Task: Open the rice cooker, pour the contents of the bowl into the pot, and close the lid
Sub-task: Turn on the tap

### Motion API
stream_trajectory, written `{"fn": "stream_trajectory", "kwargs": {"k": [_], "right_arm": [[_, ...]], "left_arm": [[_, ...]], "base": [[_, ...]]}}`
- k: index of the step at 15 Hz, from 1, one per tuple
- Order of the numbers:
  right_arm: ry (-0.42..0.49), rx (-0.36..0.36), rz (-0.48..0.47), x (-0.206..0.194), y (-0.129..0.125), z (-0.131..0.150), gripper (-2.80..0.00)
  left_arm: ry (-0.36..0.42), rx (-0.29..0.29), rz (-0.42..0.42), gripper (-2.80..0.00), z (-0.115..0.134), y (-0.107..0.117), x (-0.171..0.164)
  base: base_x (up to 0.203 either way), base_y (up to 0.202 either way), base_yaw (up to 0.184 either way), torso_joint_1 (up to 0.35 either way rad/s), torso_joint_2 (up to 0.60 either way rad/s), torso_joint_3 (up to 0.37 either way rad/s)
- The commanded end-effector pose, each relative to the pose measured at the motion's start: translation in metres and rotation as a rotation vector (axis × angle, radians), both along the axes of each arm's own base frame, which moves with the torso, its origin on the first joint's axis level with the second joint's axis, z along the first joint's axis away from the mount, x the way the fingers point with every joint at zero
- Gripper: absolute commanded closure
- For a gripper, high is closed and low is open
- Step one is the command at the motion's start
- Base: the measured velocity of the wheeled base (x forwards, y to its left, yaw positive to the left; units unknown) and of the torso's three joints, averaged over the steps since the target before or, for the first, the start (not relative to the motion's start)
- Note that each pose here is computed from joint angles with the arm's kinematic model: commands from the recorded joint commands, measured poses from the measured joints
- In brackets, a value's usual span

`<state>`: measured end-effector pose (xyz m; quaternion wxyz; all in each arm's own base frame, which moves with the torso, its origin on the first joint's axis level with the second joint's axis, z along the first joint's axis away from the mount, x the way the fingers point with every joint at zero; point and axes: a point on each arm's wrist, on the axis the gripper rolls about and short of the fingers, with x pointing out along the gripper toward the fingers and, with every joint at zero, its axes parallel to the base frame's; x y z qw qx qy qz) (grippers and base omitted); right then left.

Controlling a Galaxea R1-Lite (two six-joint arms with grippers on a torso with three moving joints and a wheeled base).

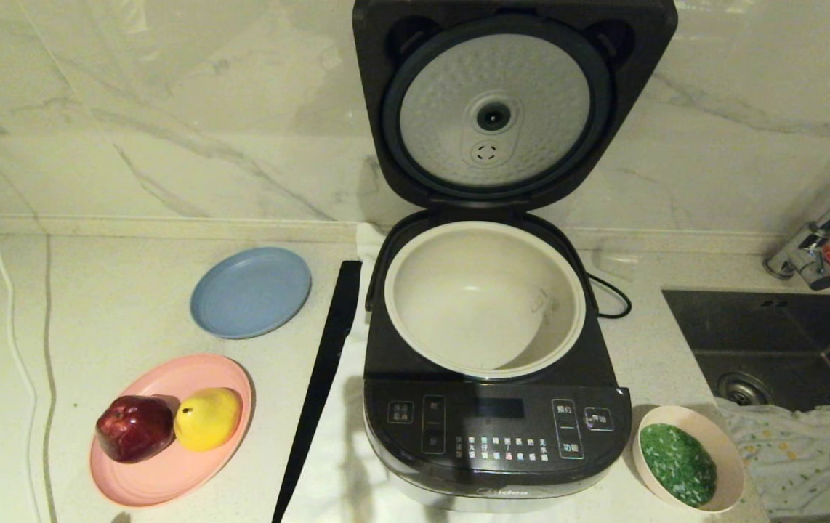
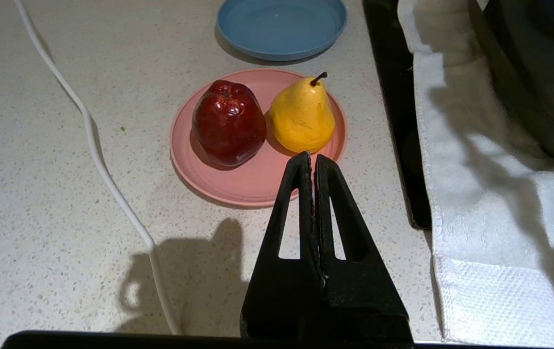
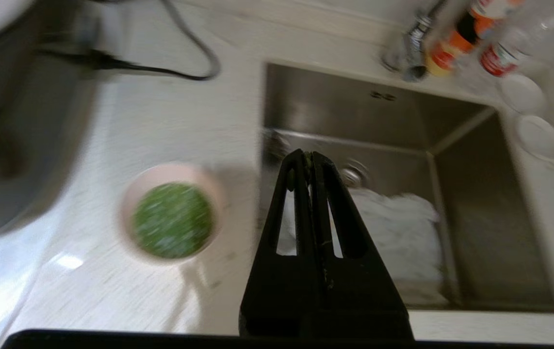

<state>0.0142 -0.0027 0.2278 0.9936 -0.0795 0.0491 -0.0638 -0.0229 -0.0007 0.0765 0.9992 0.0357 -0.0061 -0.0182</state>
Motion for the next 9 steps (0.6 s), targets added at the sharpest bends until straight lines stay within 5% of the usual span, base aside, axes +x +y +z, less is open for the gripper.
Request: {"fn": "stream_trajectory", "kwargs": {"k": [1,9], "right_arm": [[0.192,-0.01,-0.085,0.078,-0.006,0.012,0.0],[0.19,-0.091,-0.496,0.261,-0.033,-0.01,0.0]], "left_arm": [[0.005,0.001,0.0,0.0,-0.001,0.0,0.0],[0.005,0.001,0.0,0.0,-0.001,0.0,0.0]], "base": [[0.0,0.0,0.0,0.0,0.0,0.0],[0.0,0.0,0.0,0.0,0.0,0.0]]}}
